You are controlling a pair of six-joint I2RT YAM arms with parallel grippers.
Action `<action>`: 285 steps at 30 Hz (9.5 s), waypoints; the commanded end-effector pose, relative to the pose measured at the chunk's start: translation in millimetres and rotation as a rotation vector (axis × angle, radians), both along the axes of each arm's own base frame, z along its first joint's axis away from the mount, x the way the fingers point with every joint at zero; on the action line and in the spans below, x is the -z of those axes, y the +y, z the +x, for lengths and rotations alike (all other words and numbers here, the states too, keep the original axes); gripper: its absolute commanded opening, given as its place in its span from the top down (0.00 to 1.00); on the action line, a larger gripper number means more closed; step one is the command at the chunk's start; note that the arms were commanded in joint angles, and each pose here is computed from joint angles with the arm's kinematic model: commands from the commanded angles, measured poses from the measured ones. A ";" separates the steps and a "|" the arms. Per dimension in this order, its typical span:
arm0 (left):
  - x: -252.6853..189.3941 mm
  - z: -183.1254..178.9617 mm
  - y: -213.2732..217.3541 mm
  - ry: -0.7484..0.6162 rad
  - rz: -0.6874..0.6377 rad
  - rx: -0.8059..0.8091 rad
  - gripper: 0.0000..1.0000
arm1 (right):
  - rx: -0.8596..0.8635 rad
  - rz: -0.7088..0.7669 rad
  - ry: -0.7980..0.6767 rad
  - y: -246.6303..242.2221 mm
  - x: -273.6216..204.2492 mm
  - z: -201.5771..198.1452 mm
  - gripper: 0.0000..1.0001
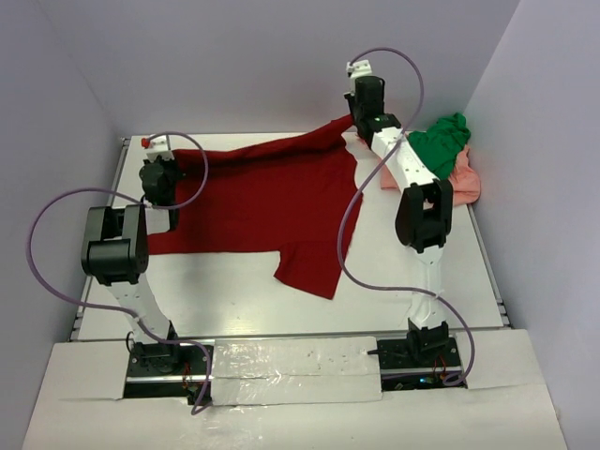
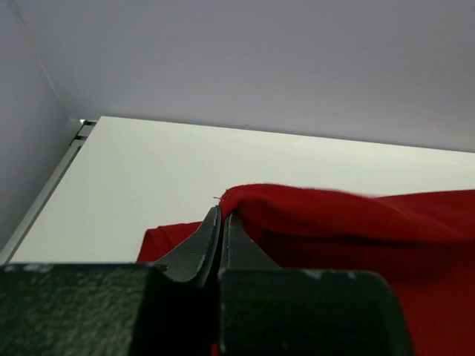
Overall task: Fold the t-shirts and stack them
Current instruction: Flatten the tshirt out, then fold the tshirt
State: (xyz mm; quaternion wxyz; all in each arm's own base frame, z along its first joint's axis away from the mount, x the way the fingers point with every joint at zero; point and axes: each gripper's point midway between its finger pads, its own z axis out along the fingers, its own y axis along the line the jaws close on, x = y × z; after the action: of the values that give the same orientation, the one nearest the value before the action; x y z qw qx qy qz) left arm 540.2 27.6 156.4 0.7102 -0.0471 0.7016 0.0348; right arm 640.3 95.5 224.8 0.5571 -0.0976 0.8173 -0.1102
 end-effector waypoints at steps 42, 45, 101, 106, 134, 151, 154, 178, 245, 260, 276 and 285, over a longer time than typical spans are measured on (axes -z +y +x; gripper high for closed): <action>-132.7 20.5 90.2 -0.377 0.189 -0.232 1.00 | -0.034 0.111 -0.192 1.6 -76.2 14.1 1.00; -114.1 26.2 89.7 -0.347 0.190 -0.222 1.00 | -0.045 0.093 -0.162 13.3 -56.2 19.6 1.00; -1.9 2.9 128.3 -0.102 0.085 -0.222 0.93 | -0.089 0.113 0.068 32.9 30.4 -9.7 1.00; -2.1 -8.0 120.8 -0.102 0.079 -0.190 0.66 | -0.113 0.137 0.103 47.1 37.3 -22.4 1.00; -9.4 -15.4 82.2 0.122 -0.074 0.013 0.02 | -0.374 0.227 0.298 117.8 35.9 -116.4 0.16; 36.3 45.5 107.8 0.421 -0.207 -0.112 0.27 | -0.375 0.244 0.428 125.7 58.3 -138.1 0.19; 37.5 44.7 104.4 0.469 -0.231 -0.107 0.30 | -0.358 0.211 0.429 118.4 64.9 -139.9 0.19; 78.0 -59.0 86.0 0.878 -0.333 -0.056 0.43 | -0.349 0.202 0.450 98.7 80.7 -146.6 0.19; 104.9 -42.0 93.8 0.818 -0.223 -0.135 1.00 | -0.421 0.268 0.540 109.1 99.4 -166.1 0.21; 67.5 -47.9 114.6 0.732 -0.160 -0.207 1.00 | -0.430 0.268 0.561 112.7 110.3 -170.7 0.22; 81.2 -81.1 146.8 0.762 -0.168 -0.272 0.75 | -0.430 0.263 0.563 116.3 106.0 -171.3 0.22; 89.5 -79.6 140.3 0.747 -0.206 -0.230 0.01 | -0.440 0.234 0.524 121.4 117.4 -152.0 0.21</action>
State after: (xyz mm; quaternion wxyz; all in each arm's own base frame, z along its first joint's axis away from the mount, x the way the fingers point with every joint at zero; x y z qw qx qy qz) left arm 443.2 169.0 31.3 0.3306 -0.1870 0.9227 0.0661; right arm 468.1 209.1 100.2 0.3132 -0.2232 0.9122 0.1413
